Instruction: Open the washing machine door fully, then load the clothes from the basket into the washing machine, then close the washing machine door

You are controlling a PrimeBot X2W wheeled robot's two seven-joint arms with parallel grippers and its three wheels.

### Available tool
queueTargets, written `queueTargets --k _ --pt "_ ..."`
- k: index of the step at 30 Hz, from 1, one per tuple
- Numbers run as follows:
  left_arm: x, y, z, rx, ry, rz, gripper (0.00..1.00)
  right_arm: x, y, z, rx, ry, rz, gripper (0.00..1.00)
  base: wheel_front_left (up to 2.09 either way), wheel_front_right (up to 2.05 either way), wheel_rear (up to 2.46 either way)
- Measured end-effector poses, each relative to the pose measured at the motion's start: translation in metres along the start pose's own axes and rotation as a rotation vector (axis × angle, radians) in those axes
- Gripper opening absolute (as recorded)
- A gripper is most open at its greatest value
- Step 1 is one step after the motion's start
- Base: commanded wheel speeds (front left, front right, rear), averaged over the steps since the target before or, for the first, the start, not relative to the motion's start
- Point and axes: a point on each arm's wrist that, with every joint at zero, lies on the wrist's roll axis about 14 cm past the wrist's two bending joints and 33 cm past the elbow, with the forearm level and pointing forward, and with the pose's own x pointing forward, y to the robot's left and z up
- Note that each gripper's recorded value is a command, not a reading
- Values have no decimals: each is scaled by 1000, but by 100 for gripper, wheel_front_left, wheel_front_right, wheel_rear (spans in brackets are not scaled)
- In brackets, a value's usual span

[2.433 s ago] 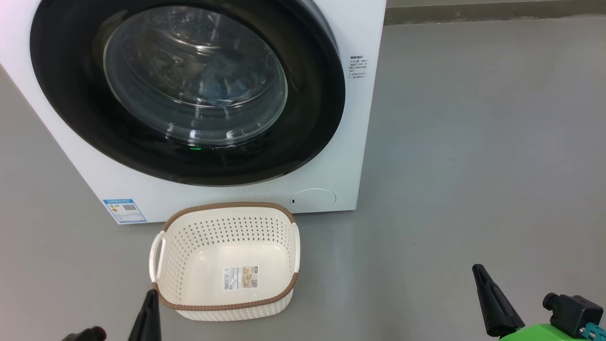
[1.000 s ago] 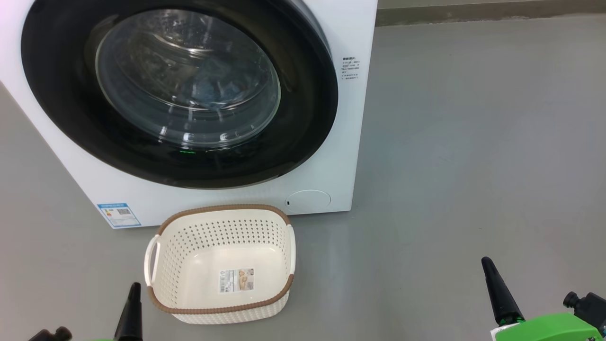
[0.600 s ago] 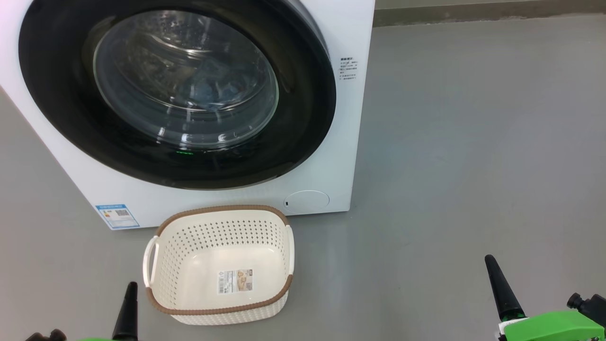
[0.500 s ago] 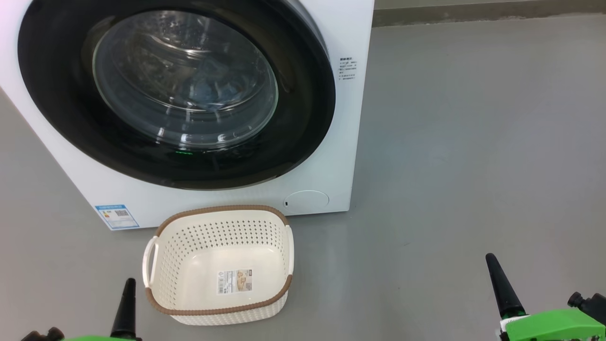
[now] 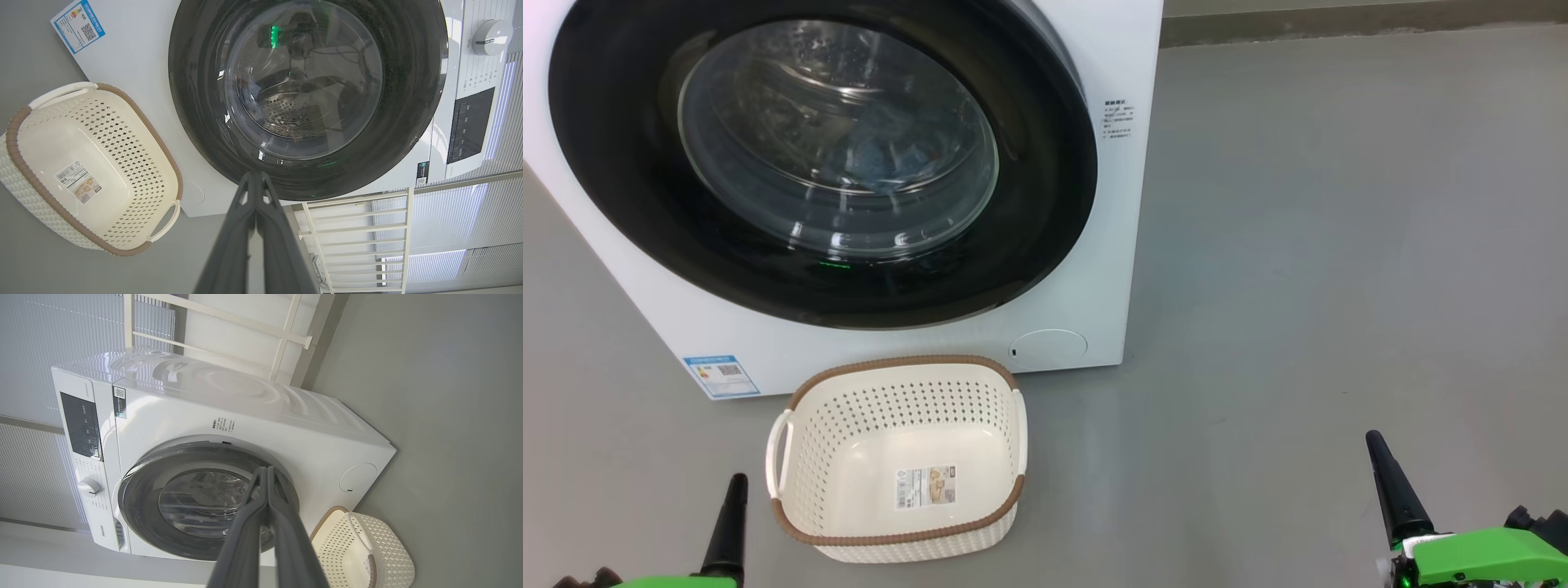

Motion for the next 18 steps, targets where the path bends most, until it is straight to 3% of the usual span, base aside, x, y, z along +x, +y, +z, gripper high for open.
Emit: queueTargets --k 18 --pt "5 -5 5 -200 -5 -35 0 2 -4 6 204 -18 -7 0 0 0 0"
